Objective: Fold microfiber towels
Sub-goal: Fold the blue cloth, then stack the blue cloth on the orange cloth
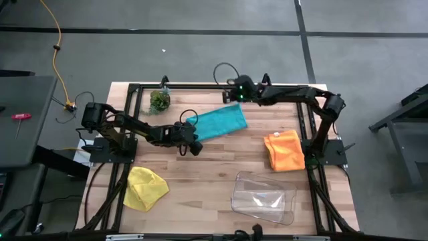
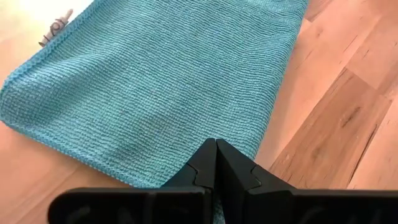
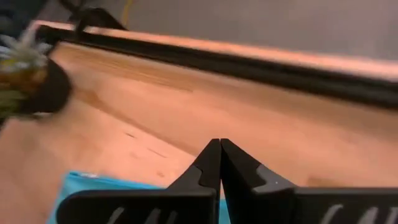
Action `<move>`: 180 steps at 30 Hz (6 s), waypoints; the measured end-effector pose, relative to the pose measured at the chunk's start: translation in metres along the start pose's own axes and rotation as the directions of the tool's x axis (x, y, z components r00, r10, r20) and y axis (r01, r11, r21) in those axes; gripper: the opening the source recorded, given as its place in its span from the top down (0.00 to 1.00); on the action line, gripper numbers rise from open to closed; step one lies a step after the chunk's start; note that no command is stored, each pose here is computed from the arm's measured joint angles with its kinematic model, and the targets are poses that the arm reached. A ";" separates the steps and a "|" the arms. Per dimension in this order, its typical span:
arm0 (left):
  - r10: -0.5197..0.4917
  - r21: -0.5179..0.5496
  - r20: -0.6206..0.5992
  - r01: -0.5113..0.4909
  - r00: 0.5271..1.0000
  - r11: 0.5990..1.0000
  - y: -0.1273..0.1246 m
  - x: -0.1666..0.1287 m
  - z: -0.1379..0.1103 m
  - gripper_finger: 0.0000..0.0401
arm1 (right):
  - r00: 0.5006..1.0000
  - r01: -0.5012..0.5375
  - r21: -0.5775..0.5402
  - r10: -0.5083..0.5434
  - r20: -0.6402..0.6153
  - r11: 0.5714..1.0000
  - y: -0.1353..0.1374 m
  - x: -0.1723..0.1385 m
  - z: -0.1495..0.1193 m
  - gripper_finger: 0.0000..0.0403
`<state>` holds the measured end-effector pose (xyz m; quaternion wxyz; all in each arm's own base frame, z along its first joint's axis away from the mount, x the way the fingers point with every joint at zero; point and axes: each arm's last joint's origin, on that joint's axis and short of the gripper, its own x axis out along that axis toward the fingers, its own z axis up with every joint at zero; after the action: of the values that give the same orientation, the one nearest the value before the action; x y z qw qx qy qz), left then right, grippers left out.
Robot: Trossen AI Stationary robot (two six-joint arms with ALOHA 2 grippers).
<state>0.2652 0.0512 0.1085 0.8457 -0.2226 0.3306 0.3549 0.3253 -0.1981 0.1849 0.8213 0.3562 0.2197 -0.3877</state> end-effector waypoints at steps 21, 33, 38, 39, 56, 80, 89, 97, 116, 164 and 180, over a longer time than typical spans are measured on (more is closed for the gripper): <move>-0.118 0.095 0.221 0.099 0.968 0.990 0.013 -0.093 0.048 1.00 | 0.903 -0.017 -0.164 -0.056 -0.427 0.986 -0.032 -0.039 -0.034 0.74; -0.149 -0.063 0.490 0.205 0.859 0.977 0.012 -0.131 0.071 1.00 | 0.910 0.139 -0.204 -0.206 -0.358 0.969 -0.021 -0.010 -0.076 0.98; -0.167 -0.079 0.474 0.230 0.865 0.970 0.006 -0.128 0.066 1.00 | 0.888 0.173 -0.274 -0.270 -0.373 0.946 -0.006 -0.019 -0.096 0.99; -0.172 -0.078 0.469 0.235 0.866 0.969 0.005 -0.128 0.065 1.00 | 0.886 0.164 -0.285 -0.268 -0.377 0.944 -0.001 -0.021 -0.102 0.99; -0.211 -0.022 0.447 0.247 0.869 0.969 -0.004 -0.129 0.058 1.00 | 0.901 0.151 -0.252 -0.238 -0.362 0.956 0.039 -0.088 -0.121 0.99; -0.242 0.093 0.426 0.224 0.872 0.970 -0.004 -0.128 0.058 1.00 | 0.885 0.224 0.260 -0.084 -0.458 0.939 0.008 -0.064 -0.126 0.42; -0.254 0.093 0.424 0.237 0.869 0.967 -0.004 -0.129 0.058 1.00 | 0.826 0.395 0.278 -0.206 -0.525 0.876 0.022 -0.041 -0.126 0.51; -0.257 0.104 0.426 0.236 0.868 0.966 -0.004 -0.129 0.059 1.00 | 0.773 0.467 0.197 -0.289 -0.565 0.862 0.040 -0.019 -0.131 0.68; -0.255 0.134 0.426 0.219 0.868 0.967 -0.004 -0.129 0.059 1.00 | 0.755 0.505 0.036 -0.421 -0.502 0.862 -0.009 -0.054 -0.122 1.00; -0.185 0.060 0.458 0.177 0.869 0.982 0.000 -0.127 0.061 1.00 | 0.940 0.199 0.419 -0.052 -0.337 0.886 0.043 -0.048 -0.077 1.00; -0.214 0.061 0.439 0.208 0.873 0.976 0.005 -0.124 0.066 1.00 | 0.971 0.053 0.493 0.070 -0.227 0.868 0.055 -0.045 -0.068 0.65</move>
<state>0.2221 0.0389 0.2415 0.9336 -0.1655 0.1055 0.2999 0.3361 -0.1011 0.1923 0.6717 0.5998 0.2080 -0.3818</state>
